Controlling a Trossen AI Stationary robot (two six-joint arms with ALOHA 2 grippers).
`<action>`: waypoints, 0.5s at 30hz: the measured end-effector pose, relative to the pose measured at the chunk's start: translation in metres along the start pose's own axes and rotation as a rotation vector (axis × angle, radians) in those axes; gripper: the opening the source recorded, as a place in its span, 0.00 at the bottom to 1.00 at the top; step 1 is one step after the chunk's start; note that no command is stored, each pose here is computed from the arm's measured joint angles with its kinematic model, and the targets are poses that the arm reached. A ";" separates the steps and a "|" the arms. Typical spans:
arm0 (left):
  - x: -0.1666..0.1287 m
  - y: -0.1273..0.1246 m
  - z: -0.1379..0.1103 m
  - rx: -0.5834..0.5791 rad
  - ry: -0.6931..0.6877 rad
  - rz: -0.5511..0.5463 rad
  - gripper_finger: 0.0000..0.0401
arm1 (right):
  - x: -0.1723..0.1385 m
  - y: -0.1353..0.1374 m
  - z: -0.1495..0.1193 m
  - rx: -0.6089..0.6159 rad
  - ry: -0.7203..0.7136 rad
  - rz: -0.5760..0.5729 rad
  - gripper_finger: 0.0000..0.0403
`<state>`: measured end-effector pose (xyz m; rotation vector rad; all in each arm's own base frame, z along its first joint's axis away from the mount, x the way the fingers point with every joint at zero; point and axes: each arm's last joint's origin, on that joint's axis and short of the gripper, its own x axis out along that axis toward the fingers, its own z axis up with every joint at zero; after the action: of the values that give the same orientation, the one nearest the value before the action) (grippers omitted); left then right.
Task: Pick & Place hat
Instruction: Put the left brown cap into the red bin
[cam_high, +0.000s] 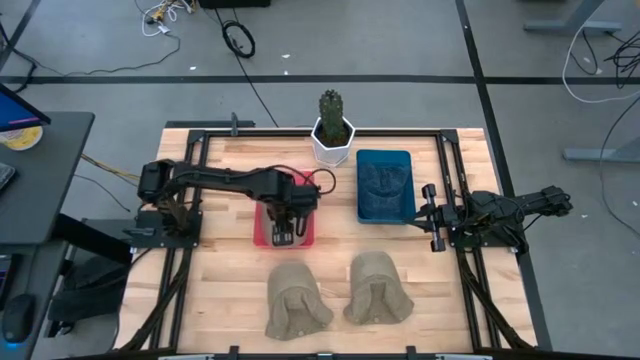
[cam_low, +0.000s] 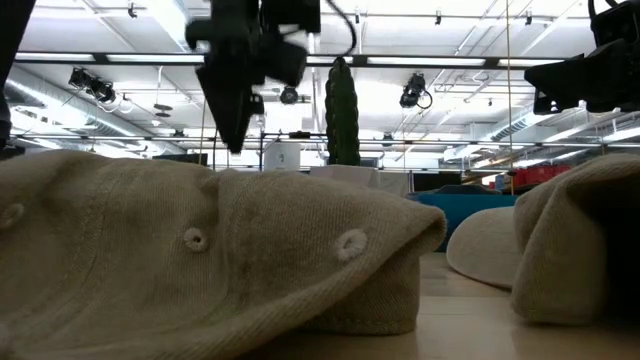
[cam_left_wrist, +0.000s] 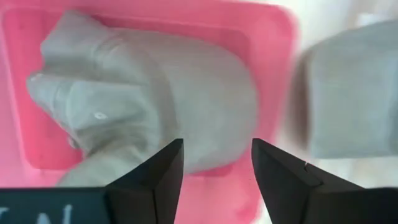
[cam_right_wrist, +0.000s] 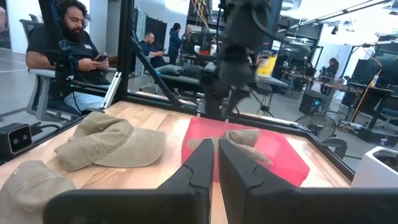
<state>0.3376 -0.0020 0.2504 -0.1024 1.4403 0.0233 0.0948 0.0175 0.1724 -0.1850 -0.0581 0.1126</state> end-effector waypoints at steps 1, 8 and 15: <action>-0.004 -0.006 0.000 0.008 -0.010 -0.003 0.47 | 0.000 0.000 0.000 0.000 0.000 0.000 0.06; -0.022 -0.061 -0.003 0.068 -0.077 -0.042 0.44 | 0.000 0.000 0.000 0.000 0.000 0.001 0.06; -0.017 -0.119 -0.018 0.114 -0.121 -0.043 0.44 | 0.000 0.000 0.000 0.000 0.000 0.004 0.06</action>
<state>0.3269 -0.1216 0.2718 -0.0374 1.3156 -0.0863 0.0948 0.0176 0.1724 -0.1852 -0.0581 0.1164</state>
